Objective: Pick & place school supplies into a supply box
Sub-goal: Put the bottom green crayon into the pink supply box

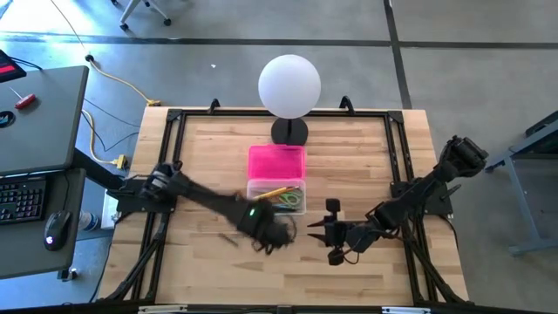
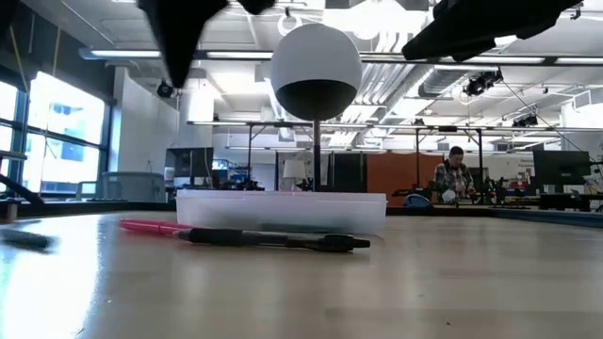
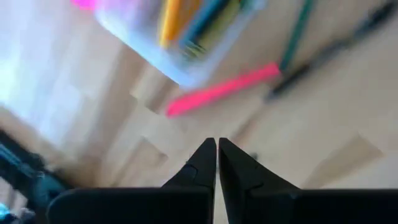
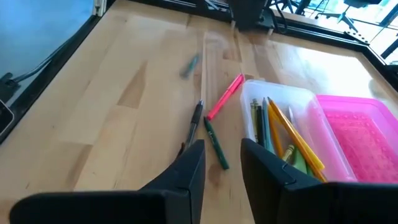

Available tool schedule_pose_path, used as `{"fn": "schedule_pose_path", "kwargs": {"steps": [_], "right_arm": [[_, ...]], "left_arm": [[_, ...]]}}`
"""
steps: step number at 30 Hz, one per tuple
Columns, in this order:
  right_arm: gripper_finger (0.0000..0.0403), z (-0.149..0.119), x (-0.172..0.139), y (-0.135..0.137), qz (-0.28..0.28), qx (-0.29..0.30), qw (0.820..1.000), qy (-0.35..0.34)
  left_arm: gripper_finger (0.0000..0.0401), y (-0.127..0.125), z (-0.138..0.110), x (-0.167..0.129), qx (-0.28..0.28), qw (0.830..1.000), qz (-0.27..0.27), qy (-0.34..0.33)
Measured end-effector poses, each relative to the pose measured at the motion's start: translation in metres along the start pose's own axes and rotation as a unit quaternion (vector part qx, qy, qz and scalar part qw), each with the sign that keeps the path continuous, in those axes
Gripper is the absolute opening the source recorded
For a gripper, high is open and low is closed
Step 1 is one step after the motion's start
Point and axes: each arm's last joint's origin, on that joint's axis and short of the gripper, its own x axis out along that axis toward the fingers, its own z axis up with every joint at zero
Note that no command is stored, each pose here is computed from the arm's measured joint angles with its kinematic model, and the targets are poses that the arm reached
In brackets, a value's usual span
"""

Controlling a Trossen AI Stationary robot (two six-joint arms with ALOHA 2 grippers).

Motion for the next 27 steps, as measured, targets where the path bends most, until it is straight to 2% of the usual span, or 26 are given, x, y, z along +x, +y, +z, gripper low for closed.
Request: {"fn": "schedule_pose_path", "kwargs": {"steps": [4,8,10,11,13,15,18,22,27], "right_arm": [[0.0083,0.000,0.000,0.000,0.000,0.000,1.000,0.000],[0.0083,0.001,0.000,0.000,0.001,0.003,1.000,-0.003],[0.0083,0.001,0.000,0.000,0.001,0.003,1.000,-0.003],[0.0083,0.001,0.000,0.000,0.001,0.003,1.000,-0.003],[0.0083,0.001,0.000,0.000,0.006,0.002,1.000,-0.003],[0.0083,0.001,0.000,0.001,0.019,0.003,1.000,-0.001],[0.0083,0.002,0.000,0.002,0.028,0.011,1.000,-0.004],[0.0083,0.002,0.000,0.002,0.029,0.019,0.999,-0.005],[0.0083,0.003,0.000,0.003,0.048,0.021,0.999,-0.009]], "left_arm": [[0.0046,-0.018,-0.039,-0.006,0.004,1.000,-0.006,-0.008],[0.0046,-0.025,-0.074,-0.015,-0.066,0.995,-0.001,-0.070],[0.0046,-0.027,-0.090,-0.013,-0.102,0.990,0.007,-0.100],[0.0046,-0.028,-0.099,-0.011,-0.101,0.989,0.011,-0.108],[0.0046,-0.029,-0.114,-0.002,-0.086,0.990,0.030,-0.103],[0.0048,-0.031,-0.127,0.012,-0.113,0.989,0.042,-0.083],[0.0065,-0.034,-0.135,0.036,-0.158,0.984,0.041,-0.070],[0.0106,-0.031,-0.138,0.061,-0.163,0.979,0.061,-0.107],[0.0166,-0.012,-0.141,0.080,-0.175,0.960,0.136,-0.172]]}}
